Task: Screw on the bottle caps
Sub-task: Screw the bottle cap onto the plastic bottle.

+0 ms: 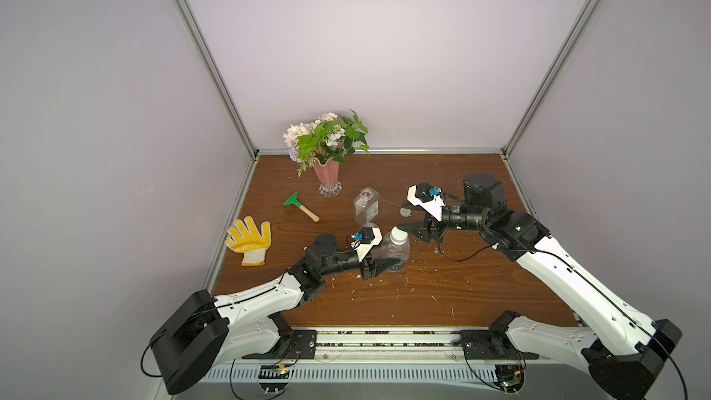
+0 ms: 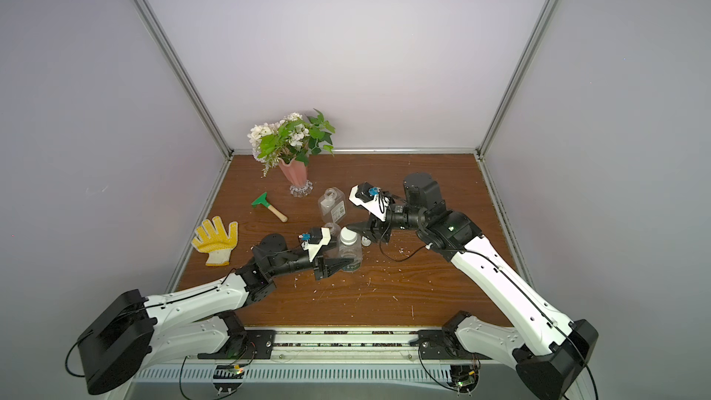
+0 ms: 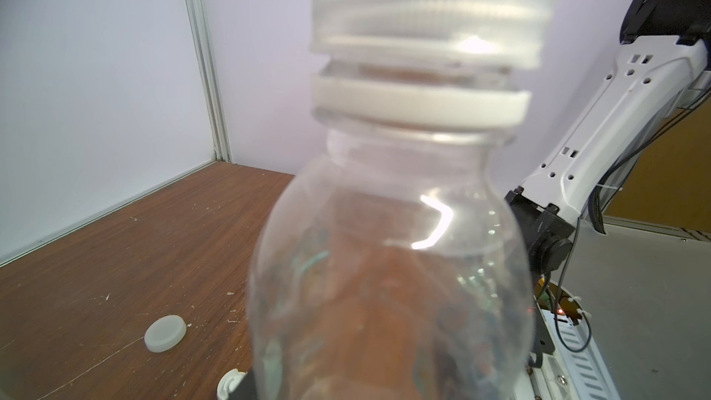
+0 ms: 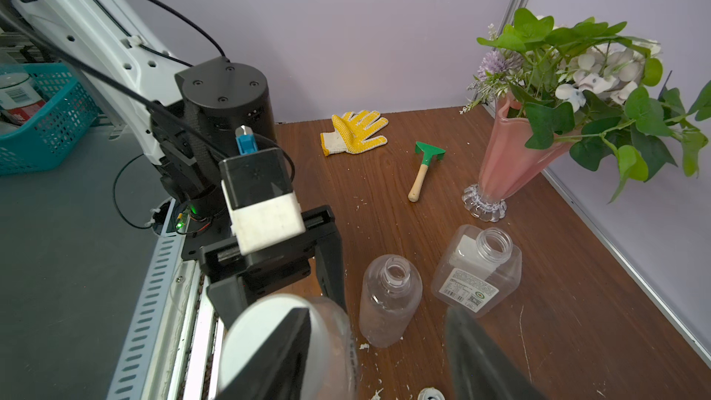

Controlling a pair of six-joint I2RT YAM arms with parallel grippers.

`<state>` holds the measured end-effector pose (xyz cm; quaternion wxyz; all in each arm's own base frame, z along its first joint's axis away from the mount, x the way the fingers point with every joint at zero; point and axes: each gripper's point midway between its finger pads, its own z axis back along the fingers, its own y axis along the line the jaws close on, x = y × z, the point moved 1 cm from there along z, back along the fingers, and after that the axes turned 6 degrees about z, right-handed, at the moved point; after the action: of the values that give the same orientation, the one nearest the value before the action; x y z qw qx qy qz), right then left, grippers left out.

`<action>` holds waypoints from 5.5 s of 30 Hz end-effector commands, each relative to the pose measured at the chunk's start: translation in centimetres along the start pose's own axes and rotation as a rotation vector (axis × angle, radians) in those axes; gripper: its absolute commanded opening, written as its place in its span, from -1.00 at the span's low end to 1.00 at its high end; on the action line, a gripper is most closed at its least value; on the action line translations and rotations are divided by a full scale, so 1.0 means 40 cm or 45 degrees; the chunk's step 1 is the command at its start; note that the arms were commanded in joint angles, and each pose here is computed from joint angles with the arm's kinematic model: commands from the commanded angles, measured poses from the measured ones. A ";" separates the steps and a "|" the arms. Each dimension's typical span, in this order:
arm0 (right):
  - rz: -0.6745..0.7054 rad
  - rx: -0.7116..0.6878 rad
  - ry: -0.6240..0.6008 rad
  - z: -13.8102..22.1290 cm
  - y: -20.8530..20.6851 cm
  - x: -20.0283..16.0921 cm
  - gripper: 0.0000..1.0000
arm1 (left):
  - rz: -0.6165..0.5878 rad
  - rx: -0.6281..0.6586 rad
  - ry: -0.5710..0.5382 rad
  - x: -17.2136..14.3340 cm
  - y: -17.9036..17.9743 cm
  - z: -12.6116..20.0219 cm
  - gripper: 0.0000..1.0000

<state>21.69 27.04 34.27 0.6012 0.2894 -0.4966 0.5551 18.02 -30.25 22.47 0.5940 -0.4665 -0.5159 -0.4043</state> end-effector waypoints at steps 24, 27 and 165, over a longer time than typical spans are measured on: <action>0.048 0.065 -0.065 0.038 0.057 -0.014 0.25 | -0.046 0.020 -0.113 0.061 0.004 0.008 0.10; 0.070 0.072 -0.116 0.056 0.063 0.021 0.26 | -0.043 0.023 -0.104 0.055 0.005 0.008 0.10; 0.093 -0.020 -0.192 0.033 0.019 0.105 0.38 | -0.040 0.163 -0.126 0.050 0.051 0.012 0.11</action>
<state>21.13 26.91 38.04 0.5718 0.2820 -0.5620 0.5270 21.07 -29.37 23.02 0.6179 -0.4225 -0.5691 -0.3401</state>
